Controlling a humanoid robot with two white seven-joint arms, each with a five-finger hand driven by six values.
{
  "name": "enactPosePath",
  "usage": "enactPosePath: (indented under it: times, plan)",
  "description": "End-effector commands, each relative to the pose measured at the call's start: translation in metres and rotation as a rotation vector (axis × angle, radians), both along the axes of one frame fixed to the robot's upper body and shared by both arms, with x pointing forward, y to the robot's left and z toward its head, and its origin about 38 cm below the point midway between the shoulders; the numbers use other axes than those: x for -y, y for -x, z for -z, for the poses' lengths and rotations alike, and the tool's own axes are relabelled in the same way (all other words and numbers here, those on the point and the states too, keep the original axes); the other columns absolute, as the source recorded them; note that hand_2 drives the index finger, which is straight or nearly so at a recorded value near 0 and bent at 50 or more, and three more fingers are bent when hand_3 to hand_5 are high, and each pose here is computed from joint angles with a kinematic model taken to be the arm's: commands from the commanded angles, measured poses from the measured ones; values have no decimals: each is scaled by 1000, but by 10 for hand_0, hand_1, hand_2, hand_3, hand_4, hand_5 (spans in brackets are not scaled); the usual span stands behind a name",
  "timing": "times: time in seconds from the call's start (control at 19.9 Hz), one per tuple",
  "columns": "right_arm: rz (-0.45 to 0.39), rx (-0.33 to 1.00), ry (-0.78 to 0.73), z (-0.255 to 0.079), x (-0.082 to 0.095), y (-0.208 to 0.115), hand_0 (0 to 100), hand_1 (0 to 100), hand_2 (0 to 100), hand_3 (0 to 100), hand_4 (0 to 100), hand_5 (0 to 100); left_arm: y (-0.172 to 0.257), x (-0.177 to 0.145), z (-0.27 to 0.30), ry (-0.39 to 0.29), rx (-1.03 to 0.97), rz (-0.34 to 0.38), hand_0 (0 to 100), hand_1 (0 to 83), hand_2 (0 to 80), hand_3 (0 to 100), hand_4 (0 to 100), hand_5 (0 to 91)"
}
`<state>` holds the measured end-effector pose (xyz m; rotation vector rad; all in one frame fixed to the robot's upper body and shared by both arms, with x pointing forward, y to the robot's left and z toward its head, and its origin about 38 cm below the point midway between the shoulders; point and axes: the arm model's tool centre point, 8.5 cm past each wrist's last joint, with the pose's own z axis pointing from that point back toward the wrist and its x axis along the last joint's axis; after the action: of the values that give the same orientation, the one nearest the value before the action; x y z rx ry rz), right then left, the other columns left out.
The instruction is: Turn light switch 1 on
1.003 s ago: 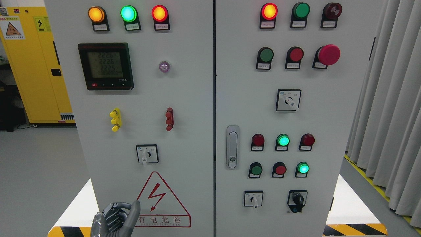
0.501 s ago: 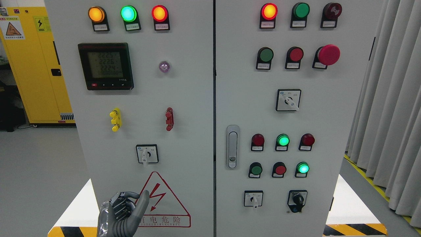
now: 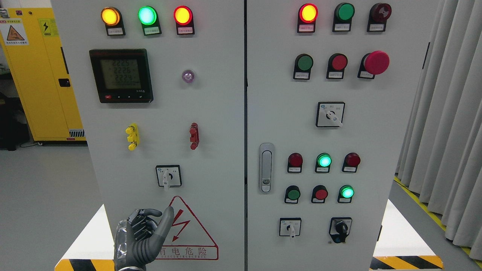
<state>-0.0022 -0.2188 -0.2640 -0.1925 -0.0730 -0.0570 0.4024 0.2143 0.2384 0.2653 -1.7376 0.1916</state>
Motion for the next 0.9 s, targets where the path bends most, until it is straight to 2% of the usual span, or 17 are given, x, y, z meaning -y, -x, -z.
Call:
enactPosePath:
  times: [0.0, 0.85]
  plan:
    - [0, -1, -1, 0, 0, 0, 0, 500, 40, 0, 0, 0, -5, 8, -12, 8, 19, 4, 76, 666, 586, 903, 899, 847]
    - [0, -1, -1, 0, 0, 0, 0, 500, 40, 0, 0, 0, -12, 9, -27, 5, 9, -26, 156, 689, 589, 899, 894, 845]
